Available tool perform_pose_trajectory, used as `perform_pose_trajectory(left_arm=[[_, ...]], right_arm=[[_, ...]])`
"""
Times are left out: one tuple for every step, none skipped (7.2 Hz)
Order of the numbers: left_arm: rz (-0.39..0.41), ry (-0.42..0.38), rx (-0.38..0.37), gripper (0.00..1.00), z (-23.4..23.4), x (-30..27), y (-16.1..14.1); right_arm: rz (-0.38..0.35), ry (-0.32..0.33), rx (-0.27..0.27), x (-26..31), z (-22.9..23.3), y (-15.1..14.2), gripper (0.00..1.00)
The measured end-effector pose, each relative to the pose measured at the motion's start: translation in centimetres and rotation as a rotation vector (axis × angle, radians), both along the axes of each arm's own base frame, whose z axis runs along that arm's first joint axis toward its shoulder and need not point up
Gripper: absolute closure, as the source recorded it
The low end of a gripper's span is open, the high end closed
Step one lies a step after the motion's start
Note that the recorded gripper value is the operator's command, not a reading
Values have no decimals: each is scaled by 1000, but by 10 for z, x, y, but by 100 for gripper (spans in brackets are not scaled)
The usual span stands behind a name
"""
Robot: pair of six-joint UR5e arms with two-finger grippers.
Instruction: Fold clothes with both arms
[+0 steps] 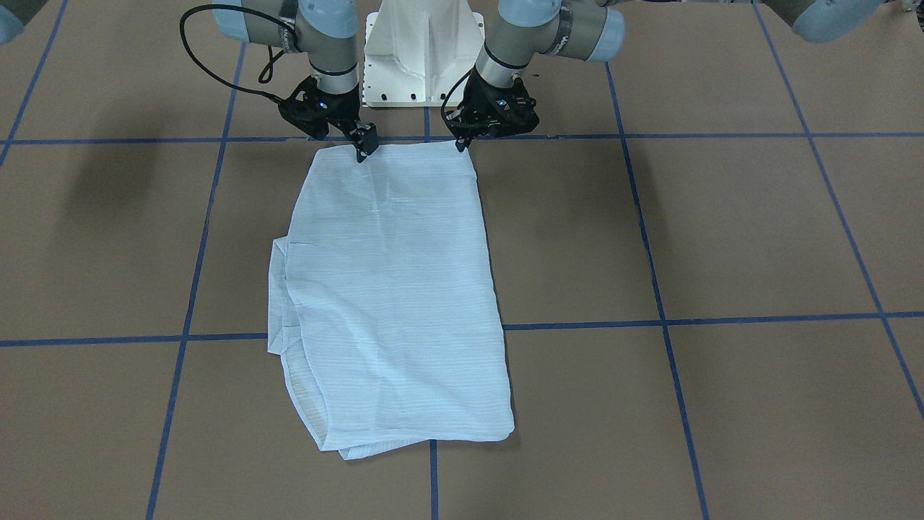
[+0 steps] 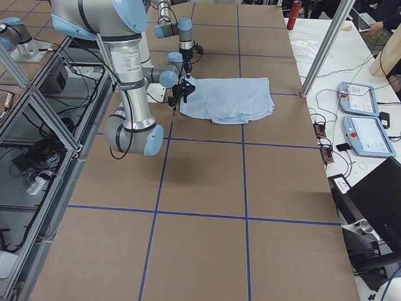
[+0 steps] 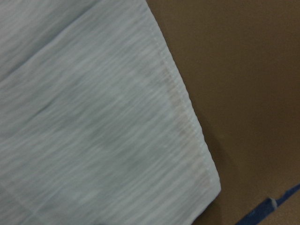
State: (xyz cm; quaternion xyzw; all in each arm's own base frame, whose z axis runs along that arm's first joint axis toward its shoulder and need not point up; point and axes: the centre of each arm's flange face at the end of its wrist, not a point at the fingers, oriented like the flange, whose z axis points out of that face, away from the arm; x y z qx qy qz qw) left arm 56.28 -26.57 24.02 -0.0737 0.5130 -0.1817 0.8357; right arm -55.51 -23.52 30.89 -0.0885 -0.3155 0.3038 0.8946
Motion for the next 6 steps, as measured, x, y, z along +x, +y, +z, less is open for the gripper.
perform_pose_trajectory(left_arm=[[0,0,0,100,0,0,0],[0,0,0,100,0,0,0],[1,1,0,100,0,0,0],[0,1,-1,100,0,0,0],[0,1,-1,100,0,0,0],[-1,0,-1,100,0,0,0]], right_arm=[[-1,1,0,0,0,1,38],[-2,2,0,-1,1,1,54],[-3,2,0,-1,1,1,66],[-2,-2,2,-1,0,1,77],[-3,-2,2,-1,-1,0,89],[-4,-5,2,-1,-2,0,96]])
